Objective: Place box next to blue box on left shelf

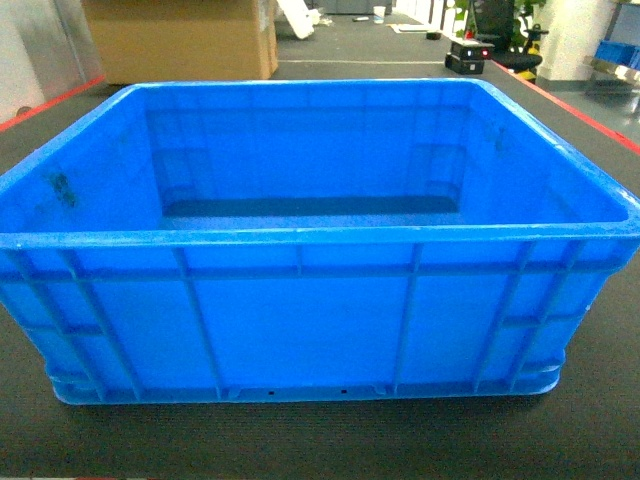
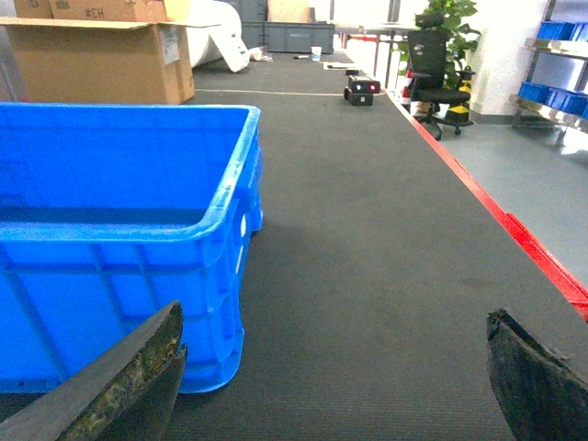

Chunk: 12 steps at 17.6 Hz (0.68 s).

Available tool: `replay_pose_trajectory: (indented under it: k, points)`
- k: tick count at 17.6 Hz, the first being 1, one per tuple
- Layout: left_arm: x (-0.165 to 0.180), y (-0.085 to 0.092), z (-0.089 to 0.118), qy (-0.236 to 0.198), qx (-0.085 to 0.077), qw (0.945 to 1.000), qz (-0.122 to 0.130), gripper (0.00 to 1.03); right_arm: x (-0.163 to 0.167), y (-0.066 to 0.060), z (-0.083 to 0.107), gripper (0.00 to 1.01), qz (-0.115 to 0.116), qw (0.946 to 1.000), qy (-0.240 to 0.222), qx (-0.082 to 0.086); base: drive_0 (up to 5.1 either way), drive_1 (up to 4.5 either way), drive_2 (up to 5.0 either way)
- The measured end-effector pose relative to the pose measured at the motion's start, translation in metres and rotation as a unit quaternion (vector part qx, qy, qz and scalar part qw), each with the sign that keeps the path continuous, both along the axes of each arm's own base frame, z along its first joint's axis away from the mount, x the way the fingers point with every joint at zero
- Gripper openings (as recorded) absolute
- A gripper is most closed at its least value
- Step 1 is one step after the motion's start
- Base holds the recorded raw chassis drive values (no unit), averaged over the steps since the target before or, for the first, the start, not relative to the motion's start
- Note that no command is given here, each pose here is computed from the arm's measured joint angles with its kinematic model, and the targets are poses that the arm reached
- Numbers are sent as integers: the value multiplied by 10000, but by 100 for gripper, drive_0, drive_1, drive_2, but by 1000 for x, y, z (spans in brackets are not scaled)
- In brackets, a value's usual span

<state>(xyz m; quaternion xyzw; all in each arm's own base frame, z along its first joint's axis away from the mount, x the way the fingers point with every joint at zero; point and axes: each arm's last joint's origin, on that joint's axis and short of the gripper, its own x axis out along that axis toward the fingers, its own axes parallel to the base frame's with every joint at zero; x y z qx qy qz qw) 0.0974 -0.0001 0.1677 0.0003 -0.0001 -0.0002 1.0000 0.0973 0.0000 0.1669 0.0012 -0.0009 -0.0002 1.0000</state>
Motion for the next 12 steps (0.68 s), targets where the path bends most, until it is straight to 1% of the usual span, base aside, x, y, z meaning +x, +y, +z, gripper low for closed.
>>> replay_pose_trajectory:
  k: [12]
  points:
    - [0, 0, 0, 0, -2, 10000, 0, 98, 0, 0, 0, 98, 0, 10000, 0, 0, 0, 0, 0]
